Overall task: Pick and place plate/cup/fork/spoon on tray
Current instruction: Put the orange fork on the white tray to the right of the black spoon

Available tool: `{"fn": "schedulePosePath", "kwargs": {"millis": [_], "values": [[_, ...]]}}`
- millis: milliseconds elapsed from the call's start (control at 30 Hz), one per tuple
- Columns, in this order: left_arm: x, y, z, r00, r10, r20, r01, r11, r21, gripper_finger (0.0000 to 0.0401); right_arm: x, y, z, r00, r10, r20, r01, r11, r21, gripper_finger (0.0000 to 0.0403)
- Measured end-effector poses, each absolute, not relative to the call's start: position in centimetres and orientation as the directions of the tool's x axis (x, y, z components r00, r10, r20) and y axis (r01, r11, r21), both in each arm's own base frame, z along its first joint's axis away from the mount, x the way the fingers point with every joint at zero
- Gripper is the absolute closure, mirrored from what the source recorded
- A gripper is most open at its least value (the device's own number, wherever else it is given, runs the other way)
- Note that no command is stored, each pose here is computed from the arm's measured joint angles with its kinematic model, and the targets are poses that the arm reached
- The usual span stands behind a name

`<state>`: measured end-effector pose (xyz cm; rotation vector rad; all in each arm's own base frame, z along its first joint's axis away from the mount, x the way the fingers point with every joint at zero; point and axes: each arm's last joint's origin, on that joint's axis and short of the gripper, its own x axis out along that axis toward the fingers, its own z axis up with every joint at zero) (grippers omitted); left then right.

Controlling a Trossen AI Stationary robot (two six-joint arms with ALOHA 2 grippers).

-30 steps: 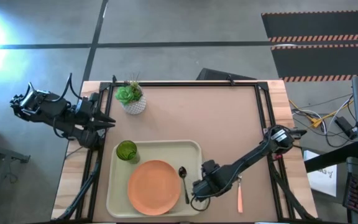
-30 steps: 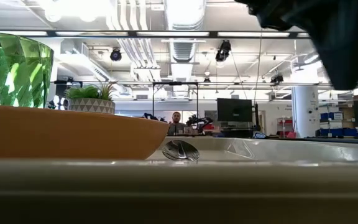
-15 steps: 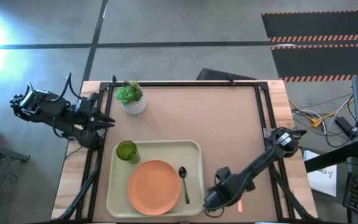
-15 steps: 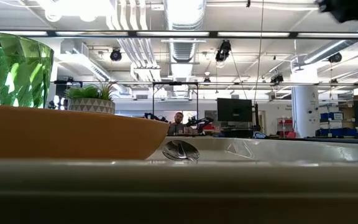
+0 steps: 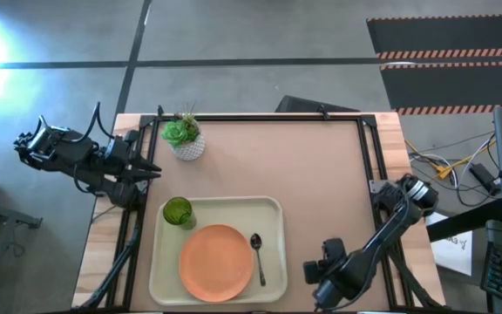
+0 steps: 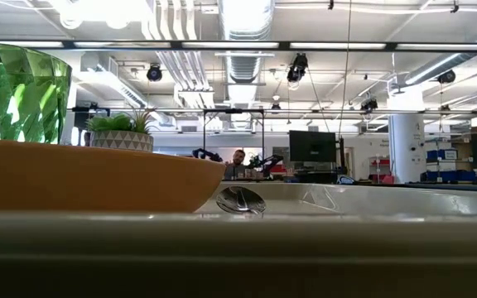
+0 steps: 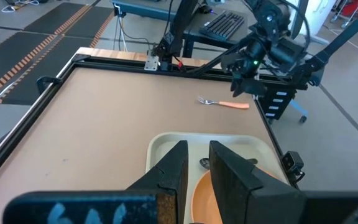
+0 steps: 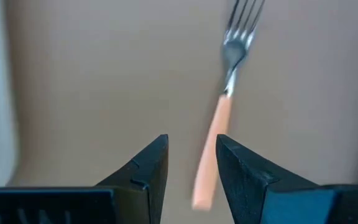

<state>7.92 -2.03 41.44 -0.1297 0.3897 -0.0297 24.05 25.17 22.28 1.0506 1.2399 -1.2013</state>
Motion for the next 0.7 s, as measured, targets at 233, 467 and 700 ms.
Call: {"fn": "schedulePosePath", "kwargs": {"millis": [233,467,700], "values": [[7.9,-2.0,41.3,0.923,-0.053,-0.380,0.003,0.991,-0.132,0.0354,22.2,23.8,20.8,-0.051,0.005,-0.999,0.993,0.107,-0.050,0.0277],[8.0,-2.0,41.3,0.924,-0.054,-0.378,0.003,0.991,-0.133,0.0354,20.7,22.5,18.8,-0.018,0.086,-0.996,0.995,0.099,-0.010,0.0277],[8.0,-2.1,41.3,0.923,-0.054,-0.380,0.003,0.991,-0.132,0.0354,19.8,21.6,16.4,0.000,0.127,-0.992,0.995,0.097,0.012,0.0277]]}}
